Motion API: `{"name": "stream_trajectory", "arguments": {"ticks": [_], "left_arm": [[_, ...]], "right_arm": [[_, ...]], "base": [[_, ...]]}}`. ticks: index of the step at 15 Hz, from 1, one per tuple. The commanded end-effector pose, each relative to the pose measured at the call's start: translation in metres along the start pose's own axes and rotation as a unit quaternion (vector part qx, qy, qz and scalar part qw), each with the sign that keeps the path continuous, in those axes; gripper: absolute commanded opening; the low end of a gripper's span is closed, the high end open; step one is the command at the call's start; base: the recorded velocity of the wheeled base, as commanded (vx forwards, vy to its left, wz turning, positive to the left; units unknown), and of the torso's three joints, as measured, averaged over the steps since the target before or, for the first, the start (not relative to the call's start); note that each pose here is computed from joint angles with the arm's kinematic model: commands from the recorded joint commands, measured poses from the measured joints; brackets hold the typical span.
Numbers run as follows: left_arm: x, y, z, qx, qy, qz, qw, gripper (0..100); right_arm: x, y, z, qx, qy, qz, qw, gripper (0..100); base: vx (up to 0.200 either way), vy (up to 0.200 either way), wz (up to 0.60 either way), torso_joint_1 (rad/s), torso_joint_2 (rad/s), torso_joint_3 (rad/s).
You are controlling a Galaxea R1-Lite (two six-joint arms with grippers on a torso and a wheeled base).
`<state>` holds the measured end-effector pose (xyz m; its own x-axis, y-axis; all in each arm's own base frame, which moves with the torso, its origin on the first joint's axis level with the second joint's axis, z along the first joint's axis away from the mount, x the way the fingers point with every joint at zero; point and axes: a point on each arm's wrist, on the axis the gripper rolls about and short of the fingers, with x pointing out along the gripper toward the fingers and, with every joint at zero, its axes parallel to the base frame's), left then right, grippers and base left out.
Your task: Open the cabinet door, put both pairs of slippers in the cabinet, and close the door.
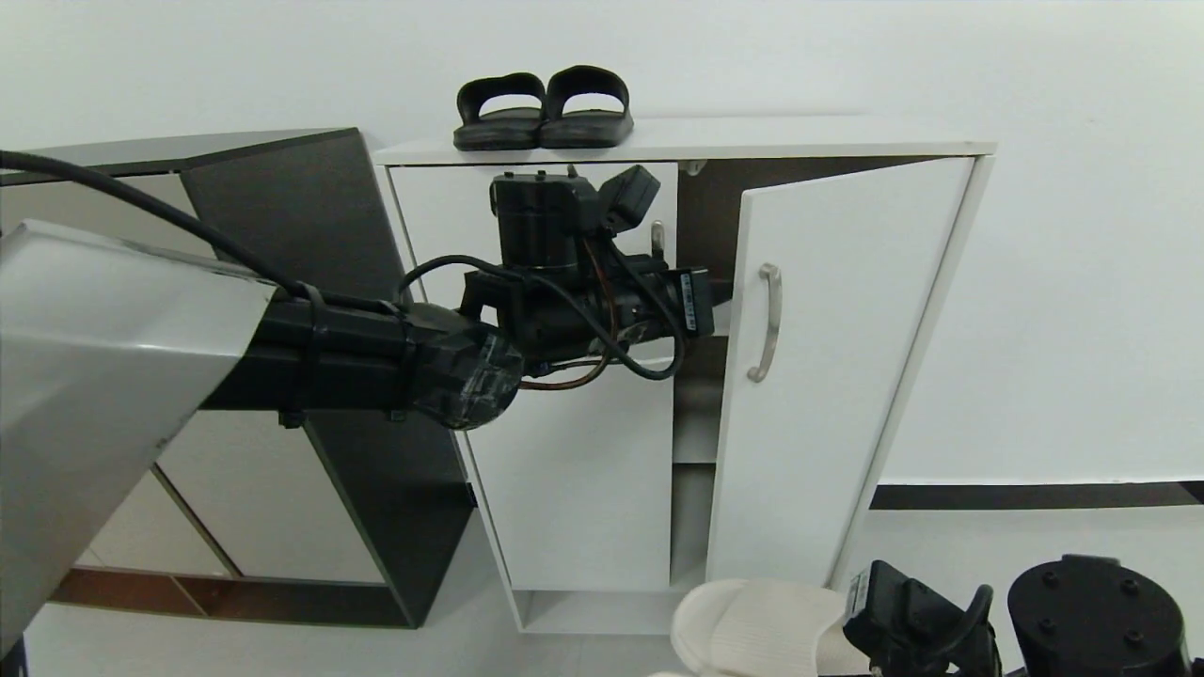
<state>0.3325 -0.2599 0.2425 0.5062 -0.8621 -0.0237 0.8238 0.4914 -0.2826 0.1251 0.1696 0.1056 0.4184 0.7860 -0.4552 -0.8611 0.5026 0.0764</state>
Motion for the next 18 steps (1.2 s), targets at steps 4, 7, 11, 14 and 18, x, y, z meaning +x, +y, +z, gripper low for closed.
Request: {"name": "stream_trajectory", "arguments": {"ticks": [4, 7, 11, 14, 18], "left_arm": [[0.018, -0.078, -0.033, 0.010, 0.038, -0.095, 0.9947, 0], [0.015, -0.083, -0.024, 0.023, 0.016, -0.104, 0.9942, 0], [-0.070, -0.042, 0.029, 0.045, -0.053, -0.002, 0.9976, 0], [-0.182, -0.048, 0.044, 0.067, -0.078, 0.118, 0.9878, 0], [-0.315, -0.100, 0.006, 0.053, -0.093, 0.365, 0.9247, 0]], "right_arm": [[0.001, 0.005, -0.002, -0.005, 0.005, 0.010, 1.000, 0], [0.003, 0.004, 0.000, -0.001, 0.000, 0.008, 1.000, 0], [0.024, -0.012, 0.019, 0.042, -0.022, -0.089, 0.995, 0], [0.062, -0.037, 0.050, 0.120, -0.076, -0.242, 0.960, 0], [0.090, -0.076, 0.059, 0.144, -0.095, -0.385, 0.907, 0]], "base": [[-0.200, 0.000, 0.00, -0.002, 0.00, -0.001], [-0.200, 0.000, 0.00, -0.002, 0.00, 0.004], [0.000, 0.000, 0.00, 0.000, 0.00, 0.000], [0.000, 0.000, 0.00, 0.000, 0.00, 0.000], [0.000, 0.000, 0.00, 0.000, 0.00, 0.000]]}}
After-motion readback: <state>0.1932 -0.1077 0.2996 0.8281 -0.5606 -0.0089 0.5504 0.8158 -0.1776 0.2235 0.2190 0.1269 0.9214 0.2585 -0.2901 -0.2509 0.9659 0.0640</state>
